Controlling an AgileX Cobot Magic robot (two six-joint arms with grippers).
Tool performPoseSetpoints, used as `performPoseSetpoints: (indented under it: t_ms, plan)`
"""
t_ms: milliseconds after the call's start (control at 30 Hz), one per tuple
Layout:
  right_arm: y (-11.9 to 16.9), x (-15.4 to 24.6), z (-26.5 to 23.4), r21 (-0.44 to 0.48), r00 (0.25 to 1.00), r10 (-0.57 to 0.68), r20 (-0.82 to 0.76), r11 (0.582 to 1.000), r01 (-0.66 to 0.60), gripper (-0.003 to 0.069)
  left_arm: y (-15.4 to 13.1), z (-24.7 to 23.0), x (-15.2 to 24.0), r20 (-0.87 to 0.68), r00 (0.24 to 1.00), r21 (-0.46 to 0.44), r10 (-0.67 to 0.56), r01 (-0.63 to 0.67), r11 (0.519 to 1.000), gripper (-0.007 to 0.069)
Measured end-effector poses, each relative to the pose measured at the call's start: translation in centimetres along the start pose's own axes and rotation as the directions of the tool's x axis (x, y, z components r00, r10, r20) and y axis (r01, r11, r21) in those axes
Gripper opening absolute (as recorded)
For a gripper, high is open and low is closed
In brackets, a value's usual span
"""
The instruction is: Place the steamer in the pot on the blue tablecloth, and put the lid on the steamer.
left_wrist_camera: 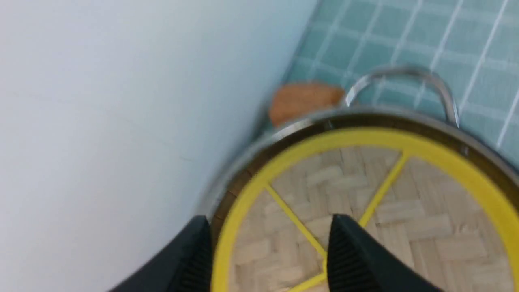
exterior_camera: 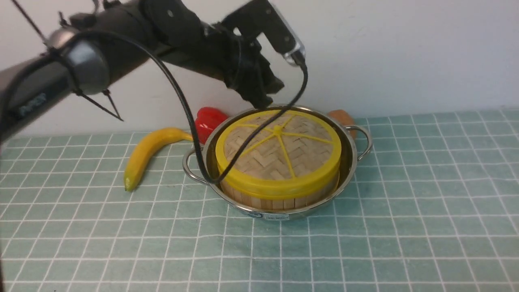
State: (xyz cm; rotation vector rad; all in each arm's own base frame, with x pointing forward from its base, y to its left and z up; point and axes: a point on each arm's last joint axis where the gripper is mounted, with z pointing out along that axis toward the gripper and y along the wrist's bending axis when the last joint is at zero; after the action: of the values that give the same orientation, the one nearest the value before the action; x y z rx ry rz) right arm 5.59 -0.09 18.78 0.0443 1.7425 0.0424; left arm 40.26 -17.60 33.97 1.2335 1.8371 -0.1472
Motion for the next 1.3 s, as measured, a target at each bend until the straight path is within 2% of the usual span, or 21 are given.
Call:
performPoseSetpoints:
  t_ms: [200,567,733,833,933,1033,1200,1233,1267,1300]
  plan:
    - [0.0,0.0,0.0,0.0,1.0,0.0,0.0,1.0,0.0,0.024,0.4,-6.9,-3.3,0.124,0.992,-0.1,-0.025,0.038,0.994,0.0365]
    - [0.0,0.0,0.0,0.0,1.0,0.0,0.0,1.0,0.0,0.024,0.7,-8.1,-4.0,0.171,0.985,-0.155,-0.016,0.043,0.987,0.0365]
    - [0.0,0.0,0.0,0.0,1.0,0.0,0.0,1.0,0.0,0.024,0.7,-8.4,-4.1,0.181,0.981,-0.149,-0.063,0.091,0.985,0.0365]
    - [0.0,0.0,0.0,0.0,1.0,0.0,0.0,1.0,0.0,0.024,-0.1,-10.7,-3.5,0.19,0.973,-0.15,-0.129,0.159,0.976,0.0365]
    - [0.0,0.0,0.0,0.0,1.0,0.0,0.0,1.0,0.0,0.024,-1.2,-14.0,-1.5,0.202,0.958,-0.188,-0.202,0.24,0.952,0.0365]
    - [0.0,0.0,0.0,0.0,1.0,0.0,0.0,1.0,0.0,0.024,-2.8,-17.7,1.8,0.232,0.93,-0.266,-0.286,0.343,0.901,0.0365]
    - [0.0,0.0,0.0,0.0,1.0,0.0,0.0,1.0,0.0,0.024,-8.5,-21.7,10.1,0.258,0.888,-0.418,-0.381,0.458,0.785,0.0365]
    - [0.0,0.0,0.0,0.0,1.0,0.0,0.0,1.0,0.0,0.024,-8.8,-21.7,10.4,0.255,0.887,-0.416,-0.384,0.459,0.785,0.0365]
    - [0.0,0.0,0.0,0.0,1.0,0.0,0.0,1.0,0.0,0.024,-10.9,-22.4,12.7,0.275,0.873,-0.451,-0.403,0.488,0.747,0.0365]
    - [0.0,0.0,0.0,0.0,1.0,0.0,0.0,1.0,0.0,0.024,-12.0,-22.6,13.8,0.287,0.865,-0.465,-0.412,0.501,0.73,0.0365]
